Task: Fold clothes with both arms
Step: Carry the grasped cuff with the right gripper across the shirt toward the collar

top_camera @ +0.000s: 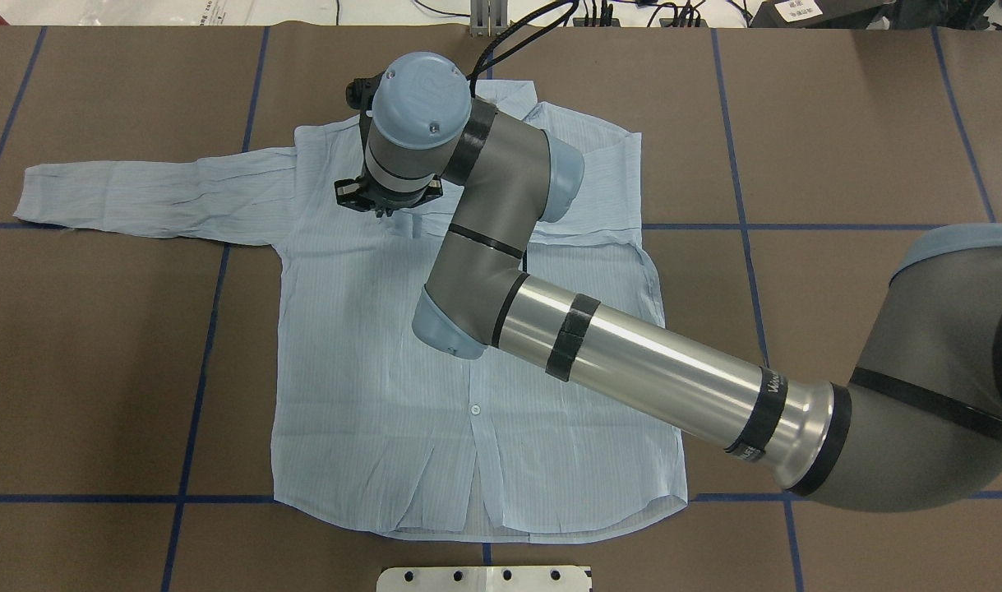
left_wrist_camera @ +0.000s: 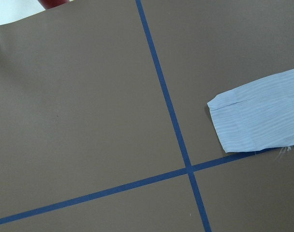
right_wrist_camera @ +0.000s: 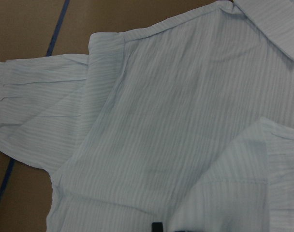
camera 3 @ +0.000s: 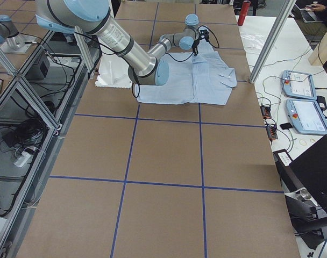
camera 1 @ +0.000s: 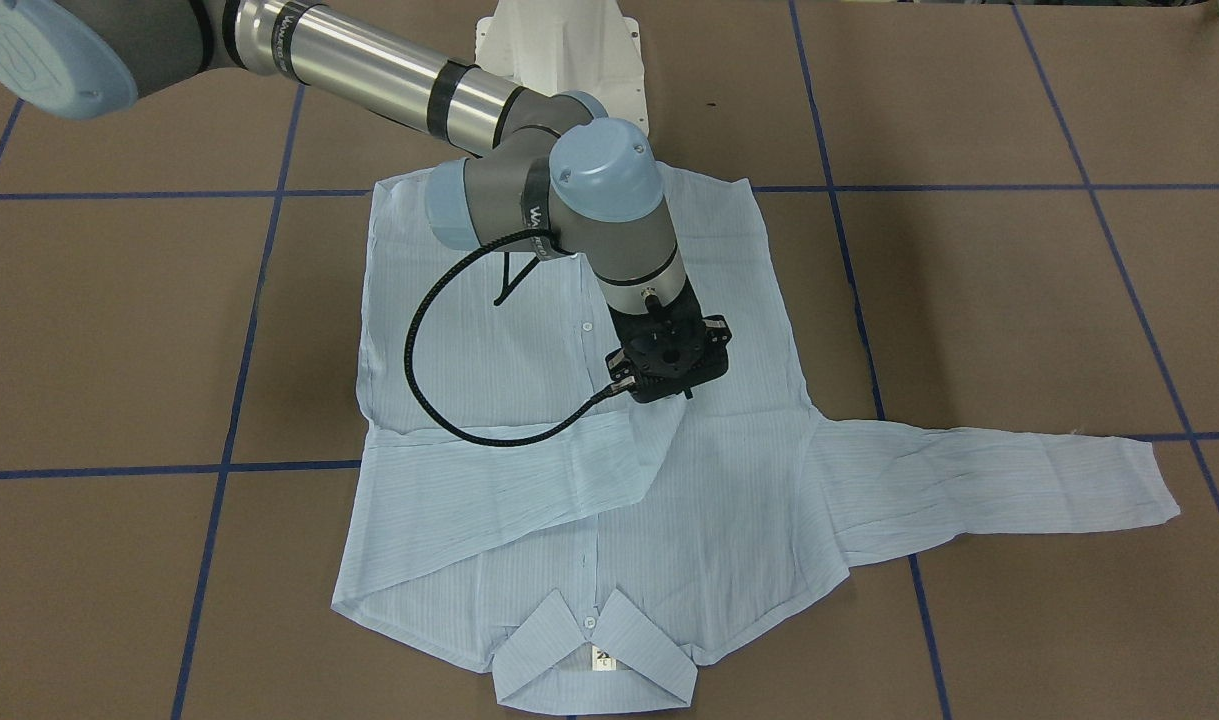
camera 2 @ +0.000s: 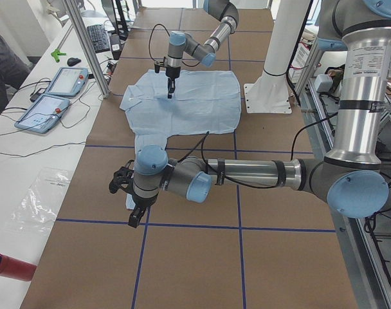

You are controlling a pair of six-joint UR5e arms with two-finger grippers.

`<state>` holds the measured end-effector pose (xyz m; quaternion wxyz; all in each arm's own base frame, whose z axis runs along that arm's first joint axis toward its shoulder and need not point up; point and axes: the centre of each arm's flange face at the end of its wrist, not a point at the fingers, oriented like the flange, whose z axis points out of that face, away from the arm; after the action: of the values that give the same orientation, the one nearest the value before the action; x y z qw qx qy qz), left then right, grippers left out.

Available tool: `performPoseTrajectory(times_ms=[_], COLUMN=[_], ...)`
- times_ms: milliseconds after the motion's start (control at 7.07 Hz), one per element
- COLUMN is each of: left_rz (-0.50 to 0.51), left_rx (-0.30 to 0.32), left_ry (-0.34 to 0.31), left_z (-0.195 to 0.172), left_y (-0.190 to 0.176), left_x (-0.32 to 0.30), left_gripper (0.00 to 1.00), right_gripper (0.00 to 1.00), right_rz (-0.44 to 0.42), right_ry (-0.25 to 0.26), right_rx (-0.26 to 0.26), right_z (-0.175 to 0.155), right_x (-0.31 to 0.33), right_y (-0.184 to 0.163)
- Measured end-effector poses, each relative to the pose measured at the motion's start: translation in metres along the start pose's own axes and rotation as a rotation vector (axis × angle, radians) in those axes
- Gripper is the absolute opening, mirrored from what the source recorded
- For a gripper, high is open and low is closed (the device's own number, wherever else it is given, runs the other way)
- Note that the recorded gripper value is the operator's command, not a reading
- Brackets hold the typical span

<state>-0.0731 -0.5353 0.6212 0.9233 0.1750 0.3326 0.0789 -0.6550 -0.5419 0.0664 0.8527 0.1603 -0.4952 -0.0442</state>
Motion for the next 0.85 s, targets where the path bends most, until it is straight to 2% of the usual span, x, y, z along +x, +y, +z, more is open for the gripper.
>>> performPoseTrajectory(times_ms=[283, 566, 707, 849], left_rz=[-0.002, -0.039, -0.084, -0.132], left_rx=[0.0, 0.004, 0.013, 0.026], left_ry=[0.0, 0.002, 0.009, 0.028], left_z=[0.002, 0.002, 0.008, 0.022], left_y=[-0.007, -0.011, -0.013, -0.011], left_x=[-0.002, 0.0, 0.01, 0.029], left_gripper=[1.0, 1.0, 1.0, 1.0], right_gripper=[1.0, 1.0, 1.0, 1.0], right_rz=[-0.018, -0.004, 0.015, 0.042], right_ry=[0.003, 0.012, 0.044, 0.112], right_rx=[0.053, 0.059, 0.044, 0.01], right_z=[0.0, -0.002, -0.01, -0.03], right_x=[-0.037, -0.044, -0.044, -0.035], right_y=[0.0, 0.0, 0.0, 0.0])
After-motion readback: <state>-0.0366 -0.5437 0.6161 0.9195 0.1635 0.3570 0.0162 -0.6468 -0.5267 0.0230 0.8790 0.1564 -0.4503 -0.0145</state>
